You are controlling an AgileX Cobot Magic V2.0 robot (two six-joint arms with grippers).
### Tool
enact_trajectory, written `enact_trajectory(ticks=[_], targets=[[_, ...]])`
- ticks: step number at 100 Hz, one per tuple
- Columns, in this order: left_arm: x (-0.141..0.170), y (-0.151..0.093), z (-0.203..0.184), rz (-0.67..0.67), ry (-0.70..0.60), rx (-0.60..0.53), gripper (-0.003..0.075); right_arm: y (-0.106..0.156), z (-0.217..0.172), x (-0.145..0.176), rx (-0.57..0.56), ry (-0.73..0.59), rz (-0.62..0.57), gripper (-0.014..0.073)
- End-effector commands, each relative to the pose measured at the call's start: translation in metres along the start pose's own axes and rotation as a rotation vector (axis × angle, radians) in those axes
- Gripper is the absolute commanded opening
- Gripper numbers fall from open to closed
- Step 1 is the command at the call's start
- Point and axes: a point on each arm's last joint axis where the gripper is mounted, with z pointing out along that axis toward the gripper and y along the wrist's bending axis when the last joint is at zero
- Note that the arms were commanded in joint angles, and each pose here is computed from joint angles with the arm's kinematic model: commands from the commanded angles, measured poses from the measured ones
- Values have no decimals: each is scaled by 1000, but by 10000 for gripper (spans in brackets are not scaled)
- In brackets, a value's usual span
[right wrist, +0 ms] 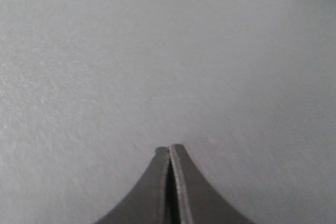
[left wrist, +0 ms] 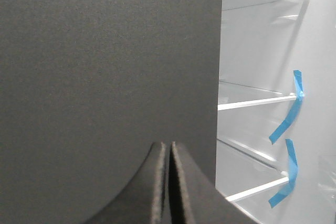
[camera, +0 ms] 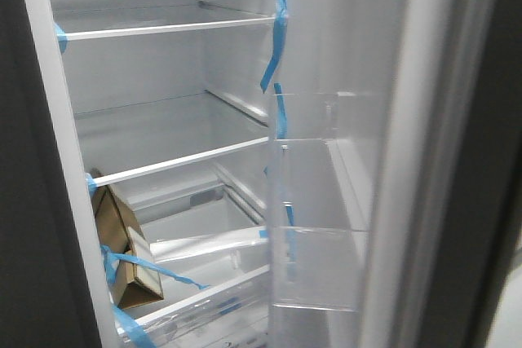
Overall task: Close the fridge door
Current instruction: 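Push the door with the right gripper, swinging it shut toward the fridge body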
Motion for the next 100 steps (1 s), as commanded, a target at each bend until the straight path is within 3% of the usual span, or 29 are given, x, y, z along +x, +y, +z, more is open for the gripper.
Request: enact_trajectory(ticks=[1,20,62,100], targets=[[4,0,-1,-8,-50,0,-20,22,5,13,-69,62,-23,-46],[4,0,-1,-8,-50,0,-20,25,33,34,-55,82,-77,-46],[4,0,-1,-8,-50,0,-20,44,109,76,-65,154,-353,-46],[4,0,-1,-8,-50,0,-20,68,180,103,-166,89,-602,-46]])
